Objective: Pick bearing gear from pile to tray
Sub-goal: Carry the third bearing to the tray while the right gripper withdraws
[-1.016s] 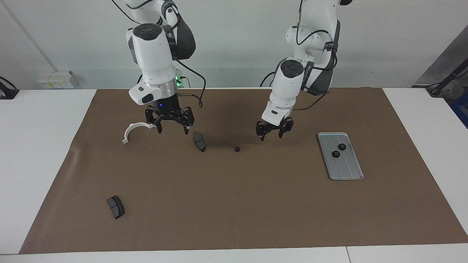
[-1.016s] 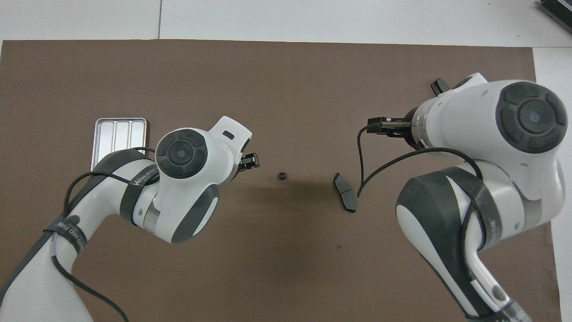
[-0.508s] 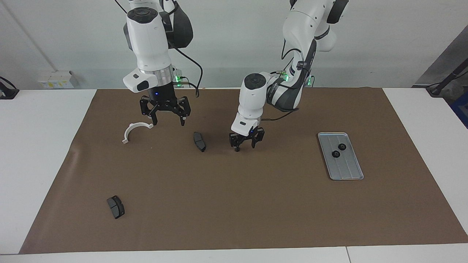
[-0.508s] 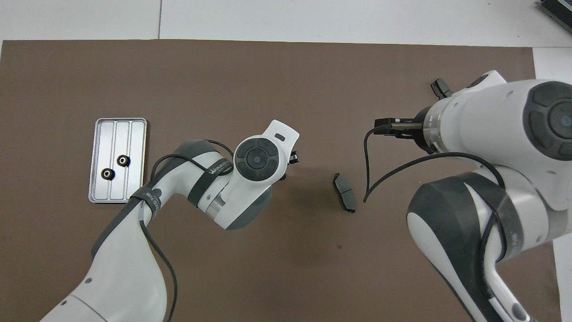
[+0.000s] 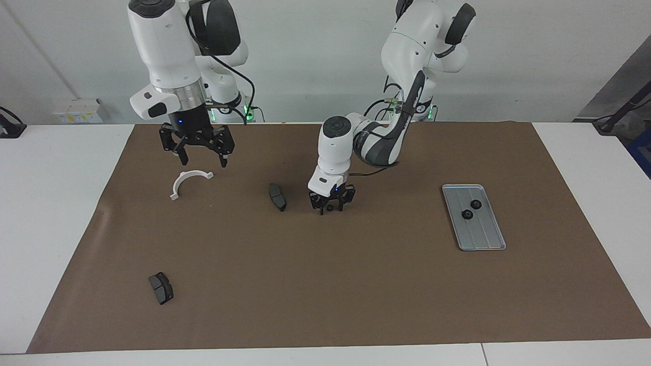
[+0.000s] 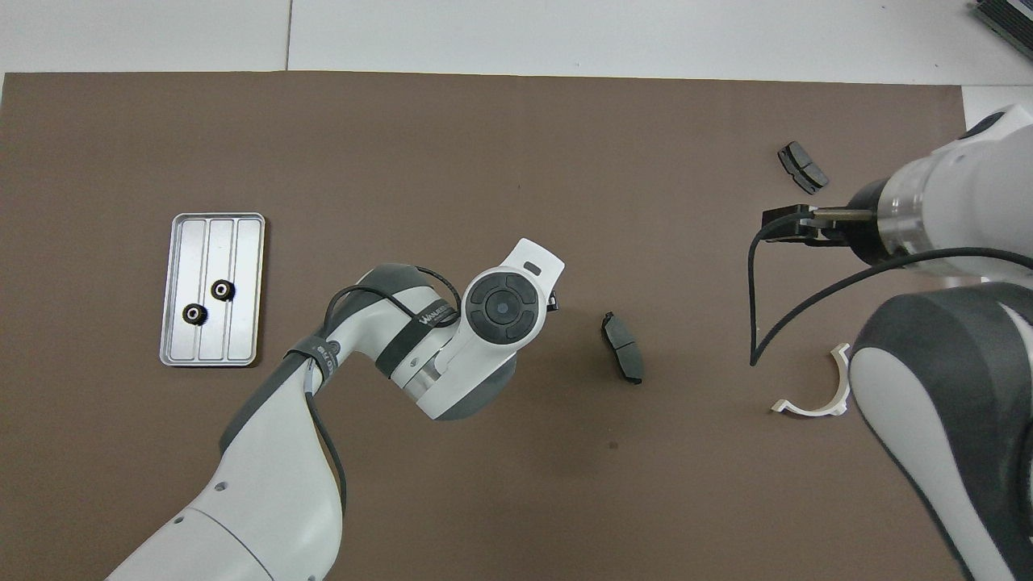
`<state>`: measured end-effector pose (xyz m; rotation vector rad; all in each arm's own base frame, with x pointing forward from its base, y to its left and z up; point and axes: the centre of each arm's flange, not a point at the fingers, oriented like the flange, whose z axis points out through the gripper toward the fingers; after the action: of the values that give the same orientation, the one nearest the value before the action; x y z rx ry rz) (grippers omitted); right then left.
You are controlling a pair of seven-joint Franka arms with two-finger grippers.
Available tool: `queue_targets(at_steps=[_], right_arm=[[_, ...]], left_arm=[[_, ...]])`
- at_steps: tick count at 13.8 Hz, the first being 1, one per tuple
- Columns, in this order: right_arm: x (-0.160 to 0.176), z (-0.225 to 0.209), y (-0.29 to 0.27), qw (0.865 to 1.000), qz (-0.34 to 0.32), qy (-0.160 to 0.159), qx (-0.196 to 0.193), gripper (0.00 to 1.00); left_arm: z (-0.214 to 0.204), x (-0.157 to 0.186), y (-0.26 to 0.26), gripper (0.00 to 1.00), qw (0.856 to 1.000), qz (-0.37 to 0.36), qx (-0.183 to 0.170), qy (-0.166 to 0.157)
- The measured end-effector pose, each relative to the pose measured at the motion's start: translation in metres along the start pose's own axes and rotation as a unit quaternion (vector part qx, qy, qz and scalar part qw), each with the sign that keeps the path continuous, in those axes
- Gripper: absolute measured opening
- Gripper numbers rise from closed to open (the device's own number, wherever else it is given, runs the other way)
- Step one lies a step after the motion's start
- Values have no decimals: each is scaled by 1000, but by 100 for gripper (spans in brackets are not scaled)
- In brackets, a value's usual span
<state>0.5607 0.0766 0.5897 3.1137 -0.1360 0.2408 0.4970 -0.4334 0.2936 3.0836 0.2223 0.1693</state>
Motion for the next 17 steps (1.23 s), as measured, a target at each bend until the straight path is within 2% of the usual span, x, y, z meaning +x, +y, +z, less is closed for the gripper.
queue_targets(at_steps=[1, 4, 6, 10, 12, 15, 17], right_arm=[[1, -4, 12, 1000, -2, -8, -1, 100], [0, -15, 41, 1000, 4, -30, -1, 100], [-2, -26, 53, 999, 12, -45, -4, 100], [-5, -40, 64, 998, 21, -64, -7, 100], [-5, -39, 64, 997, 22, -71, -9, 100], [-5, -36, 65, 997, 22, -78, -10, 100], [-3, -31, 64, 996, 22, -82, -11, 100]], left_arm=[[0, 0, 0, 57, 1000, 0, 0, 0], [-3, 1, -1, 28, 1000, -1, 0, 2], [-3, 1, -1, 23, 1000, -1, 1, 2], [-6, 7, -3, 23, 1000, -5, -1, 5], [-23, 33, -19, 23, 1000, -26, -1, 16], [-62, 84, -76, 23, 999, -46, 14, 27], [-93, 121, -133, 23, 999, -45, 9, 12]])
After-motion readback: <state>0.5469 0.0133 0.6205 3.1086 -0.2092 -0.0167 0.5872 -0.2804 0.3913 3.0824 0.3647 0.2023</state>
